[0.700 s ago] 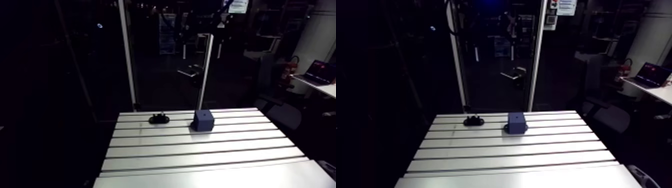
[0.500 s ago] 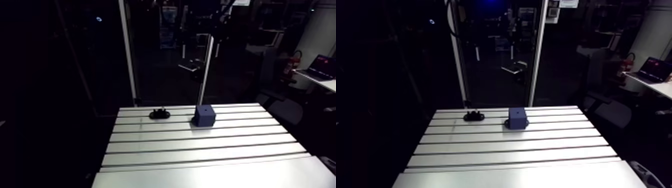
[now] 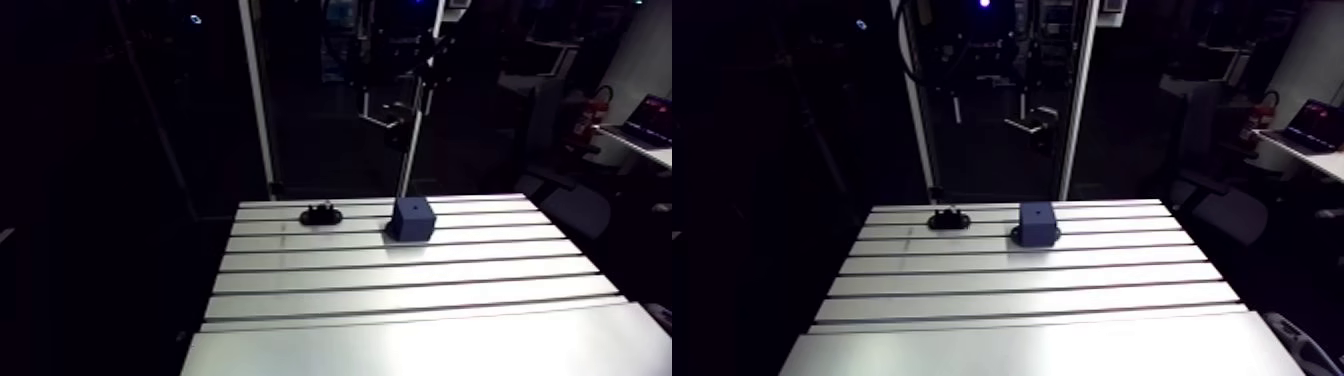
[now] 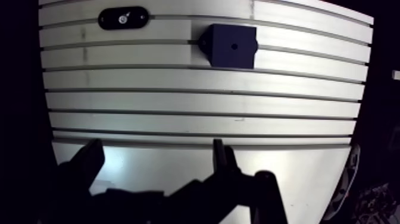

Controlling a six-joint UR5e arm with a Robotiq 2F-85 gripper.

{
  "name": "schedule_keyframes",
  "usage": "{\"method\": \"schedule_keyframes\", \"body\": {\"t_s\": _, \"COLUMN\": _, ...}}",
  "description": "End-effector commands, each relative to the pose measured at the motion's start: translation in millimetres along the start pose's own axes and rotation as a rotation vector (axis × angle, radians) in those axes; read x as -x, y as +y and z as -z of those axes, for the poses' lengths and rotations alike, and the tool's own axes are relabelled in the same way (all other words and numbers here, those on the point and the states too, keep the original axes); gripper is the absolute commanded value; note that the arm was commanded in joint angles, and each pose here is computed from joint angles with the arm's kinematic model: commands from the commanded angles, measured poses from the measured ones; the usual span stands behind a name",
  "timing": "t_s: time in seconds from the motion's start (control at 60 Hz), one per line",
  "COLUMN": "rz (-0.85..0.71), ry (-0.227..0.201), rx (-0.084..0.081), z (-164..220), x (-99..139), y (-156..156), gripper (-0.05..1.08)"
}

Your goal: Pick up the M10 bolt and insert it into the hole until fully seated.

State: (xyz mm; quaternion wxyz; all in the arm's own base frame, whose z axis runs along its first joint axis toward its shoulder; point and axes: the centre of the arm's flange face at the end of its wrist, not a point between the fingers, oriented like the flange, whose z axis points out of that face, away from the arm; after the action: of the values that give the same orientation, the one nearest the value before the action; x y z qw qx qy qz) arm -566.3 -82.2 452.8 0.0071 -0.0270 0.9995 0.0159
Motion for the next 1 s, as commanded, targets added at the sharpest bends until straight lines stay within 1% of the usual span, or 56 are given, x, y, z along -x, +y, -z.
{"method": "schedule_keyframes", "body": {"t_s": 0.017, "rz": 0.005, "ry": -0.001, "rx": 0.000, "z": -2, "x": 0, "y": -3, "gripper": 0.00}}
{"method": "schedule_keyframes", "body": {"t_s": 0.25, "rz": -0.008, "ry": -0.001, "rx": 0.000, "z": -2, "x": 2, "y": -5, "gripper": 0.00}}
{"method": "schedule_keyframes", "body": {"t_s": 0.283, "rz": -0.002, "ry": -0.001, "rx": -0.008, "z": -3, "x": 3, "y": -11, "gripper": 0.00}}
{"method": "schedule_keyframes", "body": {"t_s": 0.3, "rz": -0.002, "ry": -0.001, "rx": -0.008, "z": -3, "x": 3, "y": -11, "gripper": 0.00}}
{"method": "schedule_keyframes", "body": {"t_s": 0.317, "rz": -0.001, "ry": -0.003, "rx": -0.015, "z": -6, "x": 3, "y": -13, "gripper": 0.00}}
{"method": "schedule_keyframes", "body": {"t_s": 0.333, "rz": -0.001, "ry": -0.003, "rx": -0.015, "z": -6, "x": 3, "y": -13, "gripper": 0.00}}
{"method": "schedule_keyframes", "body": {"t_s": 0.35, "rz": -0.008, "ry": 0.000, "rx": -0.022, "z": -8, "x": 4, "y": -14, "gripper": 0.00}}
{"method": "schedule_keyframes", "body": {"t_s": 0.367, "rz": -0.008, "ry": 0.000, "rx": -0.022, "z": -8, "x": 4, "y": -14, "gripper": 0.00}}
{"method": "schedule_keyframes", "body": {"t_s": 0.383, "rz": -0.018, "ry": 0.008, "rx": -0.027, "z": -11, "x": 4, "y": -15, "gripper": 0.00}}
{"method": "schedule_keyframes", "body": {"t_s": 0.4, "rz": -0.018, "ry": 0.008, "rx": -0.027, "z": -11, "x": 4, "y": -15, "gripper": 0.00}}
{"method": "schedule_keyframes", "body": {"t_s": 0.417, "rz": -0.025, "ry": 0.023, "rx": -0.031, "z": -13, "x": 3, "y": -17, "gripper": 0.00}}
{"method": "schedule_keyframes", "body": {"t_s": 0.433, "rz": -0.025, "ry": 0.023, "rx": -0.031, "z": -13, "x": 3, "y": -17, "gripper": 0.00}}
{"method": "schedule_keyframes", "body": {"t_s": 0.45, "rz": -0.027, "ry": 0.042, "rx": -0.032, "z": -15, "x": 2, "y": -18, "gripper": 0.00}}
{"method": "schedule_keyframes", "body": {"t_s": 0.467, "rz": -0.027, "ry": 0.042, "rx": -0.032, "z": -15, "x": 2, "y": -18, "gripper": 0.00}}
{"method": "schedule_keyframes", "body": {"t_s": 0.483, "rz": -0.028, "ry": 0.059, "rx": -0.034, "z": -17, "x": 1, "y": -19, "gripper": 0.00}}
{"method": "schedule_keyframes", "body": {"t_s": 0.5, "rz": -0.028, "ry": 0.059, "rx": -0.034, "z": -17, "x": 1, "y": -19, "gripper": 0.00}}
{"method": "schedule_keyframes", "body": {"t_s": 0.517, "rz": -0.024, "ry": 0.076, "rx": -0.034, "z": -19, "x": 0, "y": -21, "gripper": 0.00}}
{"method": "schedule_keyframes", "body": {"t_s": 0.533, "rz": -0.024, "ry": 0.076, "rx": -0.034, "z": -19, "x": 0, "y": -21, "gripper": 0.00}}
{"method": "schedule_keyframes", "body": {"t_s": 0.567, "rz": -0.018, "ry": 0.104, "rx": -0.032, "z": -22, "x": -1, "y": -25, "gripper": 0.00}}
{"method": "schedule_keyframes", "body": {"t_s": 0.633, "rz": -0.011, "ry": 0.121, "rx": -0.031, "z": -25, "x": -3, "y": -32, "gripper": 0.01}}
{"method": "schedule_keyframes", "body": {"t_s": 0.783, "rz": -0.002, "ry": 0.137, "rx": -0.027, "z": -35, "x": -3, "y": -52, "gripper": 0.01}}
{"method": "schedule_keyframes", "body": {"t_s": 0.8, "rz": 0.003, "ry": 0.148, "rx": -0.027, "z": -37, "x": -4, "y": -56, "gripper": 0.01}}
{"method": "schedule_keyframes", "body": {"t_s": 0.85, "rz": 0.009, "ry": 0.157, "rx": -0.027, "z": -41, "x": -5, "y": -60, "gripper": 0.01}}
{"method": "schedule_keyframes", "body": {"t_s": 0.883, "rz": 0.024, "ry": 0.167, "rx": -0.023, "z": -55, "x": -12, "y": -69, "gripper": 0.01}}
{"method": "schedule_keyframes", "body": {"t_s": 0.9, "rz": 0.024, "ry": 0.167, "rx": -0.023, "z": -55, "x": -12, "y": -69, "gripper": 0.01}}
{"method": "schedule_keyframes", "body": {"t_s": 0.917, "rz": 0.030, "ry": 0.178, "rx": -0.023, "z": -58, "x": -15, "y": -74, "gripper": 0.01}}
{"method": "schedule_keyframes", "body": {"t_s": 0.933, "rz": 0.030, "ry": 0.178, "rx": -0.023, "z": -58, "x": -15, "y": -74, "gripper": 0.01}}
{"method": "schedule_keyframes", "body": {"t_s": 0.95, "rz": 0.032, "ry": 0.194, "rx": -0.021, "z": -60, "x": -16, "y": -76, "gripper": 0.01}}
{"method": "schedule_keyframes", "body": {"t_s": 1.0, "rz": 0.028, "ry": 0.206, "rx": -0.019, "z": -63, "x": -18, "y": -78, "gripper": 0.01}}
